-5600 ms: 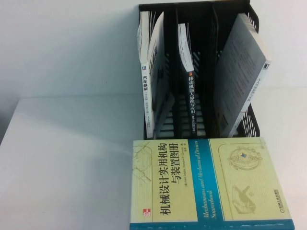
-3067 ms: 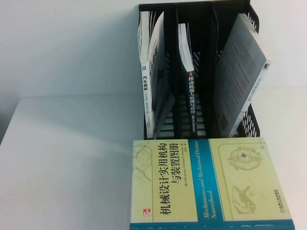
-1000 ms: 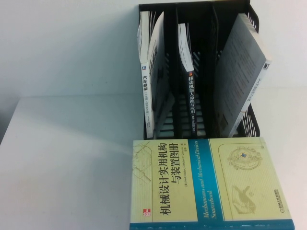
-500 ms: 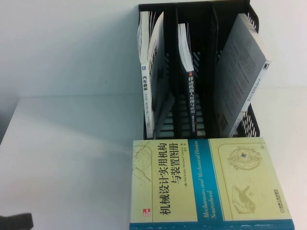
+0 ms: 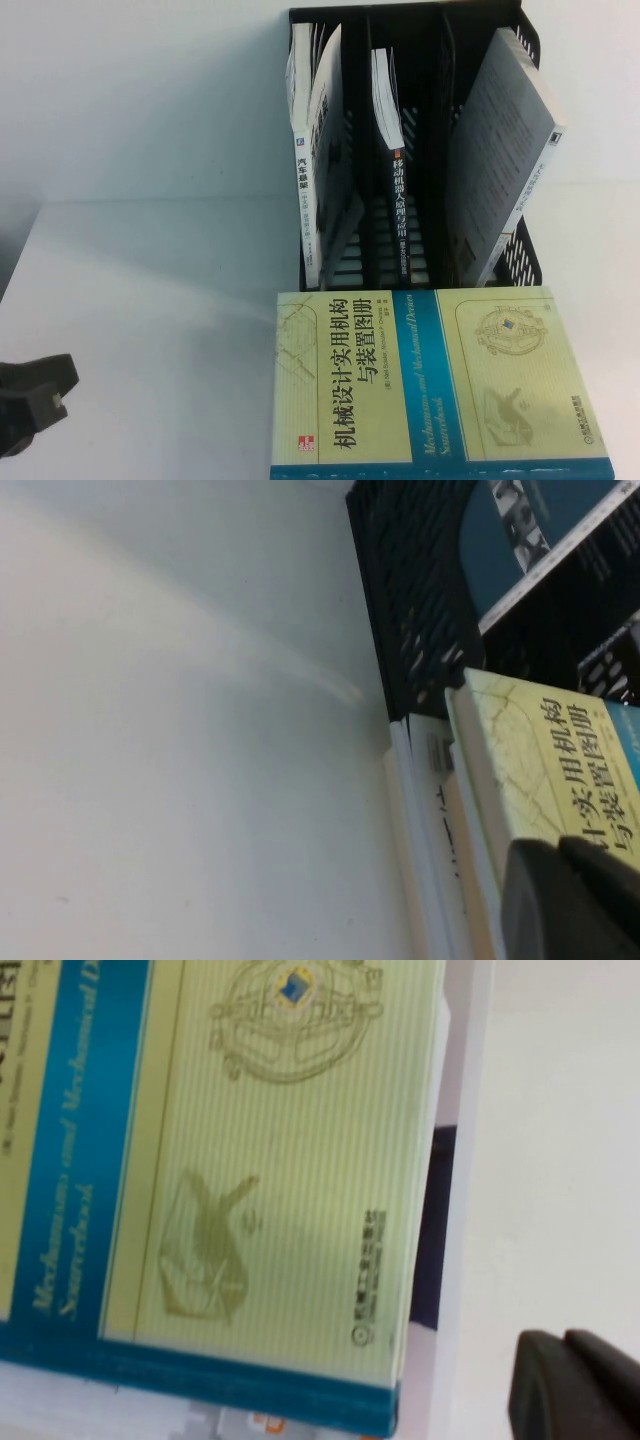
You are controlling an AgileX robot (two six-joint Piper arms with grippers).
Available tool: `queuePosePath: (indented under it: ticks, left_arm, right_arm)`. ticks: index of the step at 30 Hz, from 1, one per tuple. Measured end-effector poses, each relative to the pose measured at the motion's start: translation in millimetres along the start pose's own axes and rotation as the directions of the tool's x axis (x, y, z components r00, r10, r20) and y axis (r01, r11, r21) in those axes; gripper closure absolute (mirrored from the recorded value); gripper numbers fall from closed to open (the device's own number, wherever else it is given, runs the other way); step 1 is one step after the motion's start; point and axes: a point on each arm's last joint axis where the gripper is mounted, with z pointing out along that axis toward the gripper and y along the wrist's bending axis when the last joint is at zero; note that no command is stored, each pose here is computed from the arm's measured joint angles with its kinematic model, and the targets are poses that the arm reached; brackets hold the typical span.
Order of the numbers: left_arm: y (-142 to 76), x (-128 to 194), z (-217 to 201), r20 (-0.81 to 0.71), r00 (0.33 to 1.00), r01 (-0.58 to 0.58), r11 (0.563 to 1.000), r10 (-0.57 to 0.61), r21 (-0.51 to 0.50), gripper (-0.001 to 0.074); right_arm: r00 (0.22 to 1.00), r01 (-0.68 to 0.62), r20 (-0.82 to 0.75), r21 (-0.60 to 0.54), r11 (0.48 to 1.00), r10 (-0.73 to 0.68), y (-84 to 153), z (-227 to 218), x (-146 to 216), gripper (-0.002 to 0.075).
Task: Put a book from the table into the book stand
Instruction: Push book with right arm
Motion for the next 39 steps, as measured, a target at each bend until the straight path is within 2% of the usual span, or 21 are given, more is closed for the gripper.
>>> queuePosePath:
  ticks: [6,12,15,17,23,27,31,33,35,37,39]
  left_arm:
    - [11.0,-2.7,30.1,-0.107,0.994,0.001,0.999,-0.005,-0.039,0.0738]
    - [15.9,1.3,66.1,-0.262,0.965,0.025,0.998,-0.009,0.061,0.0738]
    - [27.9,0.1,81.8,-0.322,0.944,0.113,0.988,-0.074,0.103,0.0738]
    - [41.3,-3.1,89.2,-0.344,0.925,0.207,0.973,-0.159,0.107,0.0738]
    - [76.2,-7.1,107.2,-0.373,0.842,0.446,0.892,-0.389,0.076,0.0738]
    - [82.6,-1.1,118.3,-0.436,0.789,0.515,0.853,-0.433,0.084,0.0738]
    - [86.2,2.1,123.1,-0.457,0.772,0.529,0.845,-0.441,0.078,0.0729]
    - [86.4,2.1,123.6,-0.457,0.772,0.53,0.844,-0.442,0.08,0.0687]
    - [86.6,2.1,123.9,-0.457,0.771,0.533,0.842,-0.444,0.08,0.0605]
    - [86.5,1.9,123.9,-0.455,0.771,0.533,0.842,-0.445,0.081,0.0493]
    - [87.5,2.6,125.1,-0.459,0.766,0.539,0.839,-0.45,0.077,0.0345]
  right_arm:
    - [0.999,0.021,-0.039,0.007,1.0,-0.021,-9.8,33.5,-15.4,0.0729]
    - [0.993,0.024,-0.114,-0.071,0.997,-0.032,-13.1,68.3,-22.0,0.0729]
    - [0.992,0.003,-0.128,-0.121,0.993,-0.019,-11.6,79.0,-23.9,0.0729]
    - [0.991,-0.007,-0.132,-0.147,0.989,-0.012,-10.9,84.4,-24.9,0.0729]
    - [0.991,-0.022,-0.133,-0.183,0.983,-0.003,-9.9,92.0,-26.7,0.0729]
    - [0.992,-0.025,-0.129,-0.214,0.977,-0.002,-8.7,96.5,-28.0,0.0729]
    - [0.99,-0.036,-0.141,-0.273,0.961,-0.003,-1.7,105.9,-28.6,0.0729]
    - [0.989,-0.034,-0.148,-0.309,0.951,-0.013,6.4,112.1,-28.2,0.0729]
    - [0.987,-0.038,-0.159,-0.338,0.94,-0.018,14.3,119.0,-28.2,0.0729]
    - [0.985,-0.052,-0.175,-0.365,0.93,-0.014,21.7,125.7,-26.9,0.0729]
    - [0.983,-0.072,-0.184,-0.379,0.922,0.001,25.5,129.7,-26.6,0.0729]
